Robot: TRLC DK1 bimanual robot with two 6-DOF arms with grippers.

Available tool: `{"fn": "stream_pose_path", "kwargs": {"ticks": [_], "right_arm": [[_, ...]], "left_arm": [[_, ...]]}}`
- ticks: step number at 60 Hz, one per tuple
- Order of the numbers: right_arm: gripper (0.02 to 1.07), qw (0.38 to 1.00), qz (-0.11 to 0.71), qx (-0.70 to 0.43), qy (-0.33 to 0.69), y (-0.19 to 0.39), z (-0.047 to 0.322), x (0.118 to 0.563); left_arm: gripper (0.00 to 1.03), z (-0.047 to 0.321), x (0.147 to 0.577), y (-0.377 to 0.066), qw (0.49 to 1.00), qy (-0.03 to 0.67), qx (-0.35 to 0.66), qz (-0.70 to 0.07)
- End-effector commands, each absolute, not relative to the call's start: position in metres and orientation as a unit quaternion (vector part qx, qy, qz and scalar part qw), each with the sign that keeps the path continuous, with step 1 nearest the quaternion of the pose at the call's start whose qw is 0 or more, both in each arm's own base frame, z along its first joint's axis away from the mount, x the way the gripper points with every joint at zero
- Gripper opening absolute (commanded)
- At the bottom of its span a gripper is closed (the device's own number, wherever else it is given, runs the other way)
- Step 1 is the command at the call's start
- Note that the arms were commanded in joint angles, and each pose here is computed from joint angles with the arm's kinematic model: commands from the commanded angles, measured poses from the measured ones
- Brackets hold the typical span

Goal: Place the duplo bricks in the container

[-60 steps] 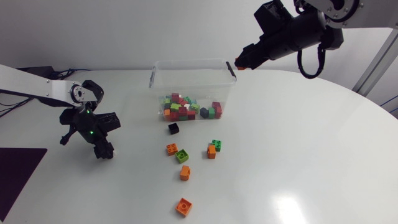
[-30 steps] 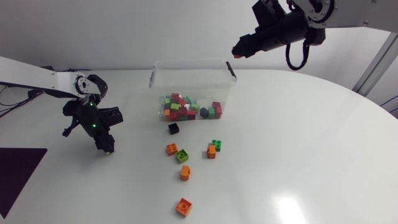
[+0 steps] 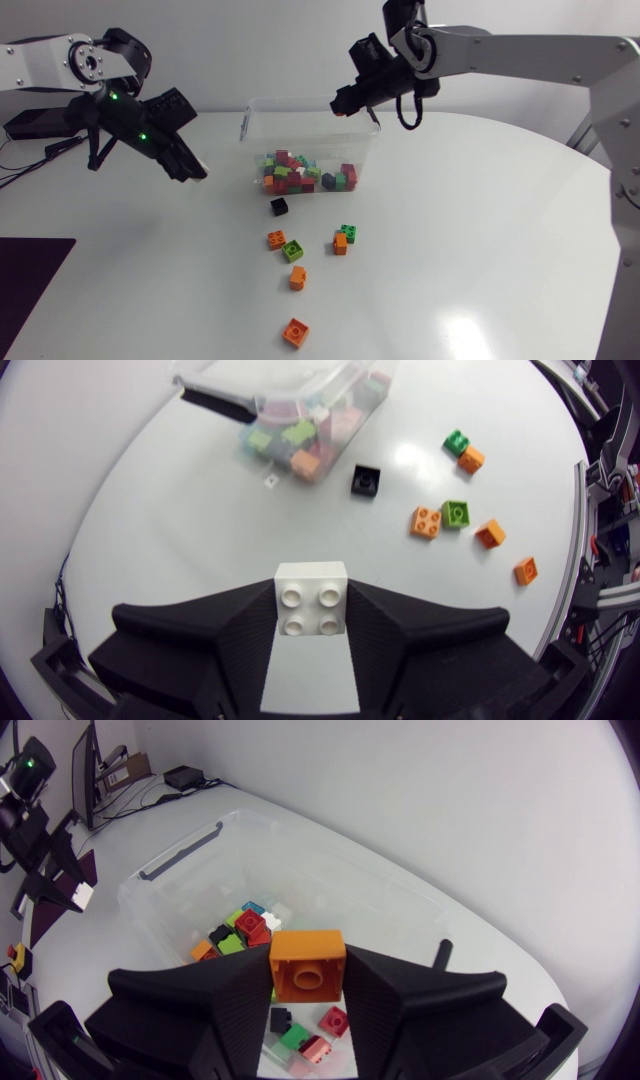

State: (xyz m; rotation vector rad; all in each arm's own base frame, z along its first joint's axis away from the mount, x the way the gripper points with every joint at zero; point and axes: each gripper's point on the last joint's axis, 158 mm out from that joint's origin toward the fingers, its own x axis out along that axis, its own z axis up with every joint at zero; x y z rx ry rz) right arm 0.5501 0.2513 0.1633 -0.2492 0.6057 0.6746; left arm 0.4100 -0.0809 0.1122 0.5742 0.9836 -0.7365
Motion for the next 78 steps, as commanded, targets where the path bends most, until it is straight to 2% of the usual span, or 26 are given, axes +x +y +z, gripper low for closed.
{"fn": "stream_pose_path", "kwargs": {"ticks": [1, 4, 9, 16, 25, 32, 40, 45, 52, 57, 64, 67, 72, 78], "right_arm": [[0.6, 0.89, 0.325, -0.123, 0.295, 0.265, 0.15, 0.56], [0.75, 0.891, 0.32, -0.129, 0.297, 0.265, 0.147, 0.561], [0.93, 0.892, 0.313, -0.133, 0.297, 0.261, 0.15, 0.559], [1.01, 0.893, 0.313, -0.136, 0.292, 0.255, 0.163, 0.547], [1.02, 0.893, 0.314, -0.144, 0.29, 0.244, 0.176, 0.524], [1.02, 0.886, 0.324, -0.16, 0.29, 0.238, 0.176, 0.499], [1.02, 0.867, 0.326, -0.229, 0.298, 0.228, 0.156, 0.475], [1.02, 0.845, 0.327, -0.255, 0.338, 0.218, 0.134, 0.454], [1.02, 0.802, 0.367, -0.304, 0.359, 0.208, 0.1, 0.416], [1.02, 0.782, 0.386, -0.309, 0.378, 0.203, 0.078, 0.399], [1.02, 0.761, 0.408, -0.309, 0.397, 0.199, 0.055, 0.378], [1.02, 0.753, 0.417, -0.316, 0.4, 0.198, 0.047, 0.371], [1.02, 0.74, 0.426, -0.326, 0.405, 0.196, 0.034, 0.364], [1.02, 0.727, 0.435, -0.338, 0.41, 0.194, 0.017, 0.359]], "left_arm": [[0.35, 0.15, 0.423, -0.097, 0.809, 0.409, 0.252, -0.34], [0.35, 0.161, 0.428, -0.105, 0.818, 0.391, 0.242, -0.344], [0.35, 0.183, 0.443, -0.119, 0.839, 0.355, 0.233, -0.341], [0.36, 0.199, 0.458, -0.134, 0.855, 0.324, 0.222, -0.34], [0.37, 0.215, 0.482, -0.155, 0.872, 0.291, 0.186, -0.348], [0.37, 0.21, 0.502, -0.167, 0.876, 0.282, 0.175, -0.349], [0.38, 0.202, 0.517, -0.177, 0.877, 0.278, 0.173, -0.352], [0.39, 0.195, 0.534, -0.18, 0.882, 0.272, 0.164, -0.347], [0.4, 0.189, 0.547, -0.187, 0.884, 0.265, 0.161, -0.349], [0.51, 0.187, 0.556, -0.194, 0.886, 0.257, 0.162, -0.351], [0.82, 0.187, 0.559, -0.2, 0.885, 0.253, 0.164, -0.354], [0.91, 0.185, 0.56, -0.201, 0.884, 0.252, 0.167, -0.356], [0.98, 0.185, 0.557, -0.202, 0.883, 0.252, 0.17, -0.358], [0.98, 0.196, 0.551, -0.199, 0.884, 0.245, 0.175, -0.357]]}}
